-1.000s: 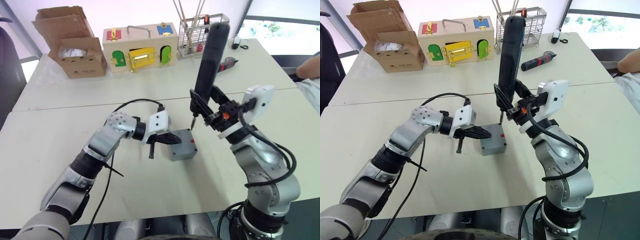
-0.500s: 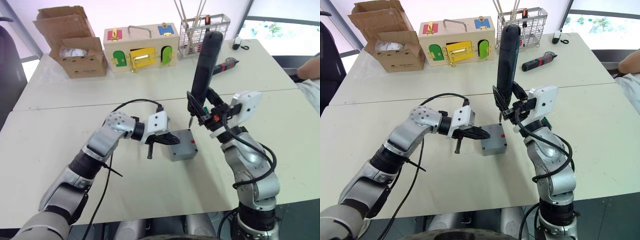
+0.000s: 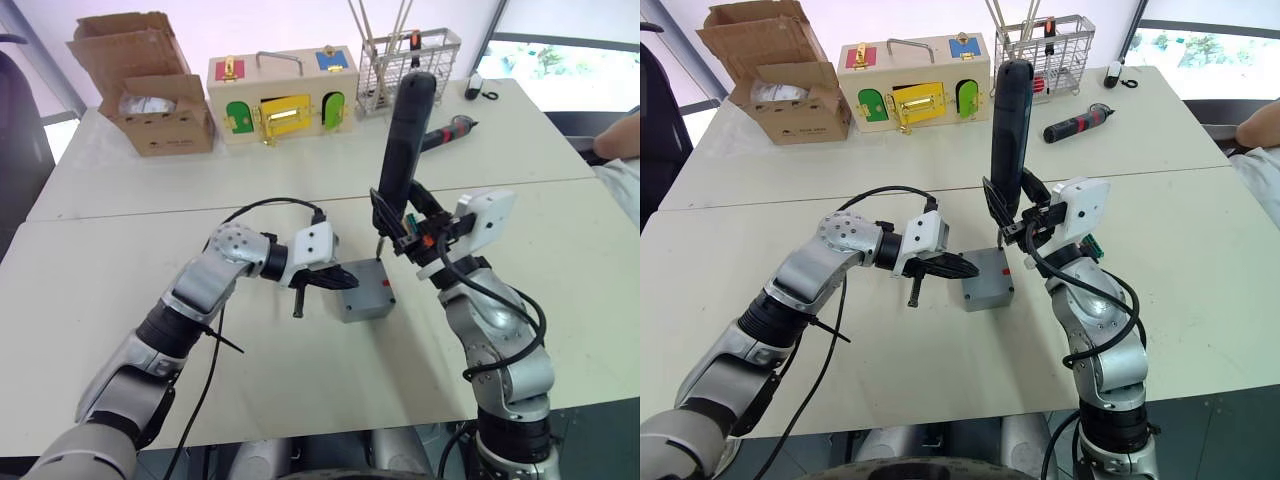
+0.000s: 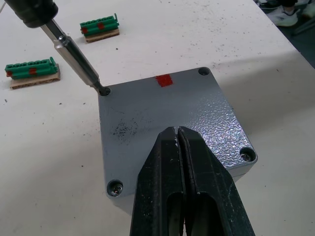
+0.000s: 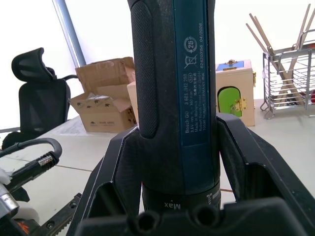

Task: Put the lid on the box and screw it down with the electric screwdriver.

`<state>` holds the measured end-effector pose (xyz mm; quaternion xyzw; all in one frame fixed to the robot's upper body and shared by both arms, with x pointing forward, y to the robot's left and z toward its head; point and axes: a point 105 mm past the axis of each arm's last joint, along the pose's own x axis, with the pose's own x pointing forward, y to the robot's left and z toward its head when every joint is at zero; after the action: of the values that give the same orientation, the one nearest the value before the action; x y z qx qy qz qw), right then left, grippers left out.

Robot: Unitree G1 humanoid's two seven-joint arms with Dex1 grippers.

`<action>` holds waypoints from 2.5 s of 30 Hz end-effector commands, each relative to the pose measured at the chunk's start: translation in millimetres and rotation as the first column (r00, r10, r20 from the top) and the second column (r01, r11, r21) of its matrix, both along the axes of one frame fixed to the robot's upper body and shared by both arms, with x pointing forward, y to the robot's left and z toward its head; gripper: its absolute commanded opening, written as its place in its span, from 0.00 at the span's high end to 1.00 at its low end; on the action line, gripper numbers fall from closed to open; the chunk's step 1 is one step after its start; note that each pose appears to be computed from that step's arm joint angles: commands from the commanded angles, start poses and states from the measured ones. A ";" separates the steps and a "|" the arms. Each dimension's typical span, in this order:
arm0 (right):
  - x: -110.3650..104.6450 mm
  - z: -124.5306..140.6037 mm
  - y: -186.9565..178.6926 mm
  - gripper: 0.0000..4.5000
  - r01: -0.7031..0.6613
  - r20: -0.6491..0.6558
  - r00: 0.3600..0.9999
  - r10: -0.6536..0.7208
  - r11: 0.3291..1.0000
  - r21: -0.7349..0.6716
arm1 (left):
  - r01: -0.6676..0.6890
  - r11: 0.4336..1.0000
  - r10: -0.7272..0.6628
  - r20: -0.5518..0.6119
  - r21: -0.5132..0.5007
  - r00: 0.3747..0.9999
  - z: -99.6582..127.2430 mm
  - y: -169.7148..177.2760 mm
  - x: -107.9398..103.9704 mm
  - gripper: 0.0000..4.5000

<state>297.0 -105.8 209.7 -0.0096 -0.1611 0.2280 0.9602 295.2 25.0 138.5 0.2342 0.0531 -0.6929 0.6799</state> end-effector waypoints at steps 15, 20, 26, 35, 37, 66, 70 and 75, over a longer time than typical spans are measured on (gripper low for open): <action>-18.2 -32.7 14.2 0.54 -0.076 -0.029 0.997 0.073 0.992 -0.104 | 0.001 1.000 -0.001 -0.001 0.018 1.000 -3.4 0.7 -1.7 1.00; -18.3 -54.7 10.6 0.54 -0.059 -0.099 0.994 0.048 0.992 -0.112 | 0.006 0.999 -0.006 0.007 0.032 1.000 -5.6 0.0 -3.2 1.00; -13.6 -67.0 -0.4 0.54 -0.027 -0.135 0.991 0.012 0.993 -0.114 | 0.001 0.999 -0.002 0.007 0.033 1.000 -5.2 0.6 -3.1 1.00; -10.4 -70.9 -5.6 0.54 -0.024 -0.150 0.989 0.009 0.994 -0.104 | 0.000 0.999 0.000 0.004 0.041 1.000 -5.7 1.3 -2.9 1.00; -10.4 -72.2 -5.8 0.54 -0.032 -0.161 0.987 0.016 0.995 -0.095 | -0.005 0.999 0.005 0.005 0.039 1.000 -5.1 1.1 -2.9 1.00; -4.4 -71.1 -18.6 0.54 -0.041 -0.162 0.987 0.016 0.987 -0.152 | -0.009 1.000 0.009 0.004 0.030 1.000 -7.4 -1.2 -3.7 1.00; -3.9 -60.4 -20.5 0.54 -0.036 -0.131 0.991 0.016 0.988 -0.151 | -0.001 1.000 0.001 0.008 0.023 1.000 -5.4 -3.9 -2.5 1.00; -10.7 8.5 -19.3 0.54 -0.087 0.014 0.996 0.088 0.992 -0.092 | 0.015 1.000 -0.015 0.002 0.023 1.000 -7.1 -5.9 -3.3 1.00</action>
<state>290.8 -119.6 196.5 -0.0508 -0.1377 0.2774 0.9495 292.3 21.5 129.8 0.2329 0.0636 -0.6931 0.6792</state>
